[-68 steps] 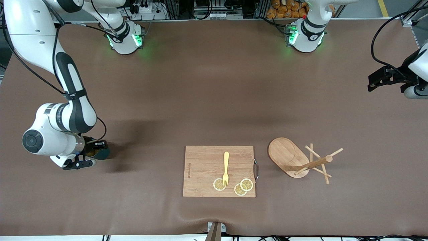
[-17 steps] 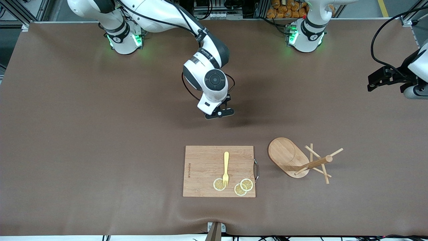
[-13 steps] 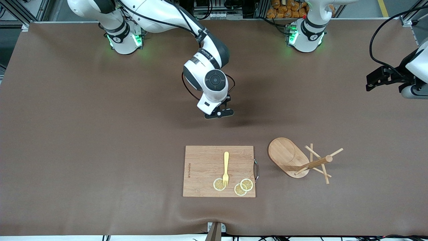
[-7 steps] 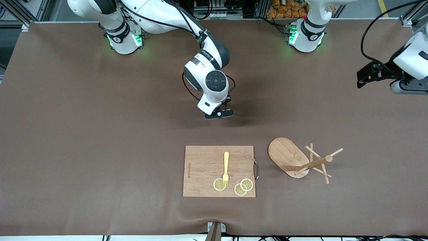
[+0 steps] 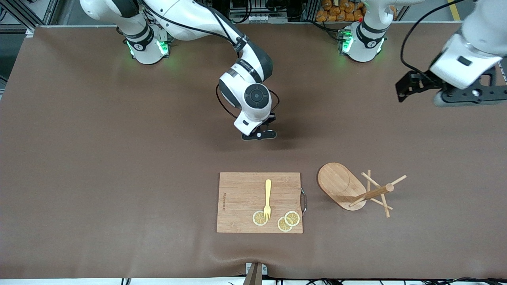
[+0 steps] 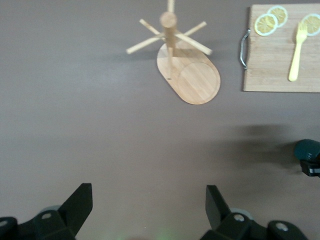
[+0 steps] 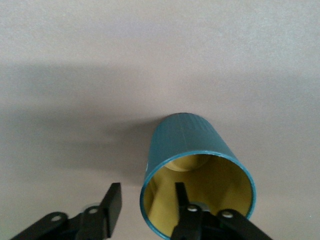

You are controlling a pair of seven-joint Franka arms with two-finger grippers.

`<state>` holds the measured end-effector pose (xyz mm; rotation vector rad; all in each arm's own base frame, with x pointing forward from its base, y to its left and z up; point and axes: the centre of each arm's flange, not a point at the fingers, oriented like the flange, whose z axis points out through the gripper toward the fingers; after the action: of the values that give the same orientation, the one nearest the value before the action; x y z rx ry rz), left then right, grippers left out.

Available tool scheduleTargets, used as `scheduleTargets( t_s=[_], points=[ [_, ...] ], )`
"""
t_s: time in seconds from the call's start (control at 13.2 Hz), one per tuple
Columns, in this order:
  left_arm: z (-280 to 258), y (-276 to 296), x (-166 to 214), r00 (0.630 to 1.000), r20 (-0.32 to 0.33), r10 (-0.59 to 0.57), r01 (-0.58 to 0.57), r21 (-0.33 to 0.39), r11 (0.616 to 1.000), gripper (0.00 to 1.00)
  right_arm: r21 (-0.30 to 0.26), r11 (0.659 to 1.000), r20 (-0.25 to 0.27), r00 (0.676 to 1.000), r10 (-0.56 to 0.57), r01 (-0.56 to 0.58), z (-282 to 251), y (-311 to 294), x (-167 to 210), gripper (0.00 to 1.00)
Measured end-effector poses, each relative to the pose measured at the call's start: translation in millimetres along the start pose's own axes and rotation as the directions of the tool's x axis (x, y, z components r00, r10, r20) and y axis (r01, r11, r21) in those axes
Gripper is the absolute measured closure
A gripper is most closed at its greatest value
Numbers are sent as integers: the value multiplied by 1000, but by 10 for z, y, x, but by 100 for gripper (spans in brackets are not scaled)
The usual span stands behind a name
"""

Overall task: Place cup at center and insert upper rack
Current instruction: 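Release the mug with the right gripper while the left gripper approaches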

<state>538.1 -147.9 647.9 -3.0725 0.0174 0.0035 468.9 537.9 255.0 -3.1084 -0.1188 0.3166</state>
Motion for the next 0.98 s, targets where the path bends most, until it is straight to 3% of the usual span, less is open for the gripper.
scheduleTargets(
  t_s=[0.08,0.38,0.53,0.61,0.68,0.98],
  points=[
    [-7,137,-40,1000,-4,14,-14,11,1000,0,6,1000,-6,1000,-1,1,-37,-16,7,33],
    [-87,790,-306,998,-35,58,-55,72,996,0,47,999,-55,998,3,0,-427,-47,97,23],
    [-102,1032,-436,996,-42,78,-74,101,992,0,56,998,-61,998,16,-13,-828,98,154,14],
    [-98,1113,-503,996,-31,87,-83,114,990,0,58,998,-59,998,17,-14,-1066,227,185,13],
    [-110,1154,-555,996,-25,90,-86,123,989,0,63,998,-61,998,15,-11,-1326,398,227,5],
    [-189,1263,-674,993,-39,112,-106,126,986,0,108,994,-111,994,17,-5,-2394,1386,421,0]
  ],
)
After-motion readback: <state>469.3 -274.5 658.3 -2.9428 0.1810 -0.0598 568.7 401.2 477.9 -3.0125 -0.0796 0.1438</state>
